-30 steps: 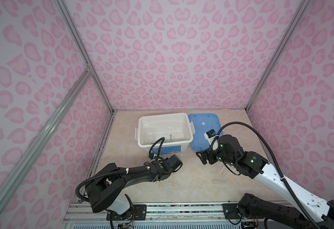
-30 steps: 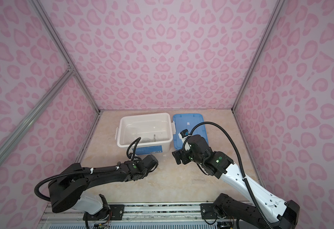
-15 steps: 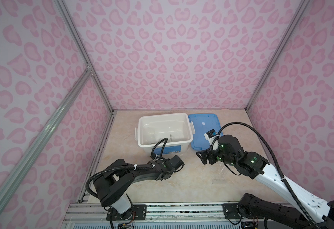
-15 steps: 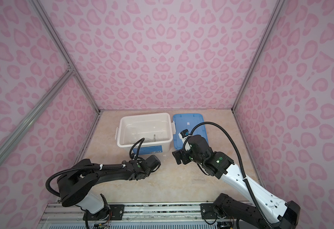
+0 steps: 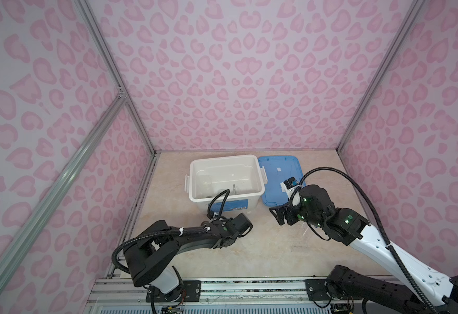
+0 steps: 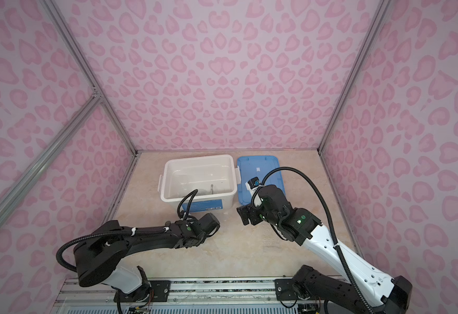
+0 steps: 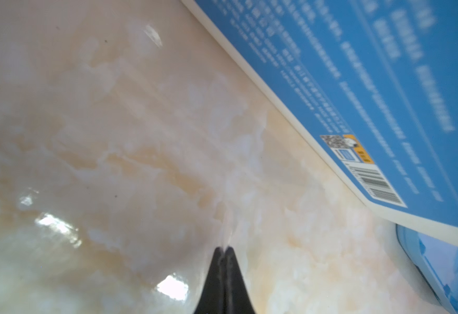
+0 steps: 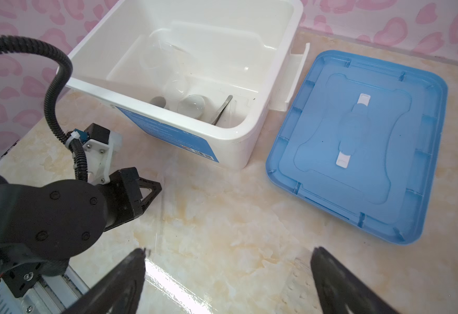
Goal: Organize the chemistry lab equipment
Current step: 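Lower the left gripper onto the second clear dropper and close on it, then carry the dropper over the bin with left gripper while right moves above bin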
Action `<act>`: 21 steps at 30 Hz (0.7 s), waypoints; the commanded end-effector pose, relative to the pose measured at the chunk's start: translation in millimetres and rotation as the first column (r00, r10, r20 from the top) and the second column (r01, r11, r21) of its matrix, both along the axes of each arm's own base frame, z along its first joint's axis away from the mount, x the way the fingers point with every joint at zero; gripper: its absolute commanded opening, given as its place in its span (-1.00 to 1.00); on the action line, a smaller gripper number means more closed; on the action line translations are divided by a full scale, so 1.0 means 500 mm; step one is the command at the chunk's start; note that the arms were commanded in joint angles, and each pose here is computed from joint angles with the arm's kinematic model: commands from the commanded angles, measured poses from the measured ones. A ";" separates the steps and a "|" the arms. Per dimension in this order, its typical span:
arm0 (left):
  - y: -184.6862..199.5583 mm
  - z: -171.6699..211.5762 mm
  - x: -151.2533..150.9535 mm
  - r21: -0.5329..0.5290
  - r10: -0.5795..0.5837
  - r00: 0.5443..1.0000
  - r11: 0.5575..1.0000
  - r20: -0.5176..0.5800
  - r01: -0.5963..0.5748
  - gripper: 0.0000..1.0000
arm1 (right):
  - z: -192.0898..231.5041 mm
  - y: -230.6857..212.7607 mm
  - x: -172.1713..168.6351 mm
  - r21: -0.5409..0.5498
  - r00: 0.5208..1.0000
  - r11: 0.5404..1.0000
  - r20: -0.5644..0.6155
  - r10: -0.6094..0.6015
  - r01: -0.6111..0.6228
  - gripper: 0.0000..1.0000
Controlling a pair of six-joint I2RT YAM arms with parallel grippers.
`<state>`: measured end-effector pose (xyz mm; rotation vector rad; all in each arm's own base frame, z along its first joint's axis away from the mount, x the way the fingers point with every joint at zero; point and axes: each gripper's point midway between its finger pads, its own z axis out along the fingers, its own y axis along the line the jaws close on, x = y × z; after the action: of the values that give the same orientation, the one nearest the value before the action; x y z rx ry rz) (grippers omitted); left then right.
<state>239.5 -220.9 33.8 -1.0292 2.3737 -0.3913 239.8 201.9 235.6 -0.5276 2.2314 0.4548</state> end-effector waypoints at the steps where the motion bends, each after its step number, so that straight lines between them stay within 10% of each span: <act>1: 0.017 0.014 -0.009 0.013 -0.002 1.000 1.000 0.009 0.002 -0.95 | 0.009 0.003 0.005 0.007 1.000 1.000 0.021 0.001 -0.001 0.91; 12: 0.049 0.075 -0.064 -0.008 -0.025 0.998 1.000 0.062 0.026 -0.95 | 0.042 0.001 0.013 0.082 0.999 0.997 0.042 -0.004 0.001 0.92; 21: 0.050 0.324 -0.007 0.124 -0.203 0.906 0.978 0.370 0.168 -0.95 | 0.112 -0.007 0.052 0.221 0.999 0.975 0.035 -0.005 -0.003 0.91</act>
<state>225.0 -207.6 164.1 -0.7856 2.1974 -0.6044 264.8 189.8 277.7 -0.4055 2.1496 0.5827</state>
